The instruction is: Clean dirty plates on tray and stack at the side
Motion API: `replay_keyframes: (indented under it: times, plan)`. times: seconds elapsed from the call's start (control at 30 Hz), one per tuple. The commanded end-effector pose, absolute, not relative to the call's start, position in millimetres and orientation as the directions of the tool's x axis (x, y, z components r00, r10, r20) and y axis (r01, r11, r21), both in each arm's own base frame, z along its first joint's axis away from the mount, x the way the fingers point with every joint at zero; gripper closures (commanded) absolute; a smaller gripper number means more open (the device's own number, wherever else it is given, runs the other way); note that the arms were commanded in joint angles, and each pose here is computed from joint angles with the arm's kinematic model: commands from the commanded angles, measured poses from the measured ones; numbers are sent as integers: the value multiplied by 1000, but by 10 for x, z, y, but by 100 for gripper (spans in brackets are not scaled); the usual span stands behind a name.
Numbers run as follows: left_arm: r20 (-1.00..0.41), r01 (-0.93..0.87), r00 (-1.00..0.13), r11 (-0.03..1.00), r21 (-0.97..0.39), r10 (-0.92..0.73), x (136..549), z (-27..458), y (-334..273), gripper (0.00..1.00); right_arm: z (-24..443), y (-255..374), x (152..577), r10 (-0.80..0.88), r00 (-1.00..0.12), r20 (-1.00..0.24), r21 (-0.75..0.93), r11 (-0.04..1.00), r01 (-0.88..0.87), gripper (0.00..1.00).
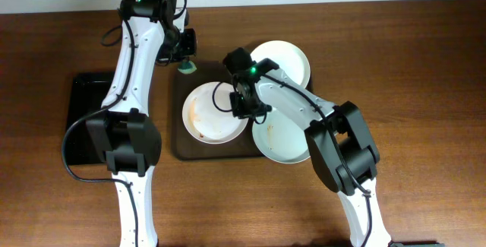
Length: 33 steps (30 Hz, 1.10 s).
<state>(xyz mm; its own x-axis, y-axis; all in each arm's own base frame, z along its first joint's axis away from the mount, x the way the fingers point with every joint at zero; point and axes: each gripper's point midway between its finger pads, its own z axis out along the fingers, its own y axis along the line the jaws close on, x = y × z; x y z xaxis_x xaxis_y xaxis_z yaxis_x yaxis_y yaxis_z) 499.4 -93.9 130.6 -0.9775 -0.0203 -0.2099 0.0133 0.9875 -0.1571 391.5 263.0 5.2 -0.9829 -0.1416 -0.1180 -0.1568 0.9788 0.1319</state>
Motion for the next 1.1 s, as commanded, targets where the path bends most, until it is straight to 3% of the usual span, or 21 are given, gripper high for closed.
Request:
replay_keyframes:
  times: [0.0,0.1,0.27,0.6,0.8,1.07]
  plan:
    - [-216,7,-976,984,-177,-32,5026,1314,-959,99,-120,2593,3815,-114,-990,-79,122,985,-123,78]
    - [-222,8,-974,984,-178,-32,5042,1318,-961,99,-118,2603,3828,-114,-990,-85,125,984,-124,96]
    - [-226,9,-974,984,-178,-32,5051,1321,-963,99,82,2610,3916,-109,-986,-129,125,984,-125,96]
    - [-218,8,-975,984,-177,-31,5032,1316,-961,99,1686,1876,4168,-108,-869,-483,-181,983,-22,96]
    - [-217,9,-976,983,-182,-31,5029,1317,-970,99,2096,1563,4123,-222,-787,-575,-469,878,95,96]
    - [-209,19,-977,973,-228,-30,5015,1331,-1053,99,2568,1757,4006,-388,-642,-661,-637,742,208,96]
